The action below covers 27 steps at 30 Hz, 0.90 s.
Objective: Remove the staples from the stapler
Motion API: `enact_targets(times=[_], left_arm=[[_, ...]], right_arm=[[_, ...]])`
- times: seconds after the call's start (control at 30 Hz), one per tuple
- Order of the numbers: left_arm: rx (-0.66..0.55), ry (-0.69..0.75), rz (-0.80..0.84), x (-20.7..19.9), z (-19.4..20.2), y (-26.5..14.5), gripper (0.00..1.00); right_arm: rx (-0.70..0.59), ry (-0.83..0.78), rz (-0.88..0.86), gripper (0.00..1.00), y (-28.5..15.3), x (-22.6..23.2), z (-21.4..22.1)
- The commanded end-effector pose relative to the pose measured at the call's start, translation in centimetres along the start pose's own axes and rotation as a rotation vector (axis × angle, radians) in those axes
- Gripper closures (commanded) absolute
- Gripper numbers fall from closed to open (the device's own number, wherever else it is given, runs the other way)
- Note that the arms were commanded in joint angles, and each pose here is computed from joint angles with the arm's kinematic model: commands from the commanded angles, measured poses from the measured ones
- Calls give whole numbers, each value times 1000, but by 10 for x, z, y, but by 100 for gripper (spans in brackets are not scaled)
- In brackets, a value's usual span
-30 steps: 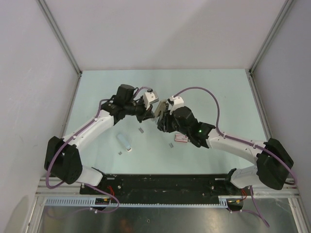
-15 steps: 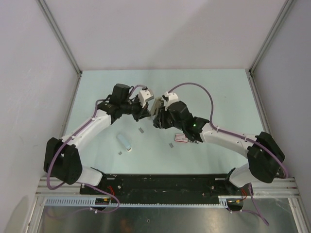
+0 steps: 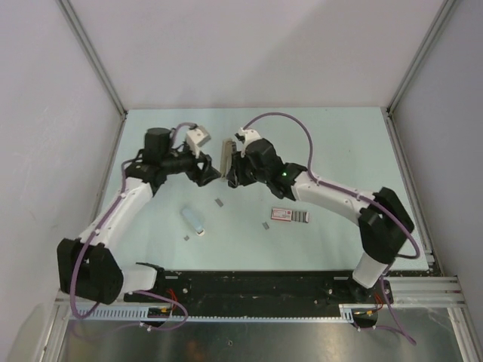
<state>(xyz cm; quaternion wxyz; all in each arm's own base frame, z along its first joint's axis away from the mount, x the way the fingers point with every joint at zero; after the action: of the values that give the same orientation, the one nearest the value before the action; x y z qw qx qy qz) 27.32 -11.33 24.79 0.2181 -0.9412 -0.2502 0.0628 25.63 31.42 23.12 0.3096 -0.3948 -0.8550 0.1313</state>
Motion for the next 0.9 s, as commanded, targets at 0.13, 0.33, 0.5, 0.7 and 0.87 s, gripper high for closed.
enact_targets(times=[0.13,0.33,0.5,0.7,0.87], left_arm=[[-193,-186,-218,47,-15,-91,11],[-217,-280,-264,60,3,-117,6],[-197,-290,-270,54,10,-118,7],[-148,-295,-286,50,21,-117,8],[-107,-276,-286,46,28,-115,7]], right_arm=[[99,-82,137,100,43,-5,-24],[219,-183,258,100,79,-4,-26],[308,-218,298,100,104,-6,-26],[373,-230,301,100,127,-7,-17],[383,-214,279,88,133,-8,-13]])
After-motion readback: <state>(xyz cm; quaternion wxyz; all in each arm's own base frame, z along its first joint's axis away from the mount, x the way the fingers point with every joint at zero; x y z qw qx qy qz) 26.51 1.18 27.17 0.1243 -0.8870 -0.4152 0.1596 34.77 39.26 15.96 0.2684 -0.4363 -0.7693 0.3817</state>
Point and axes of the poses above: each gripper's point midway between its finger pads, its own y axis out along the fingers, its own x axis along the line the jaws close on, z = x × y, the point moved 10 cm from there along -y, back along the fingers, and after that the axes turned 4 degrees about y, right-handed, at the moved point
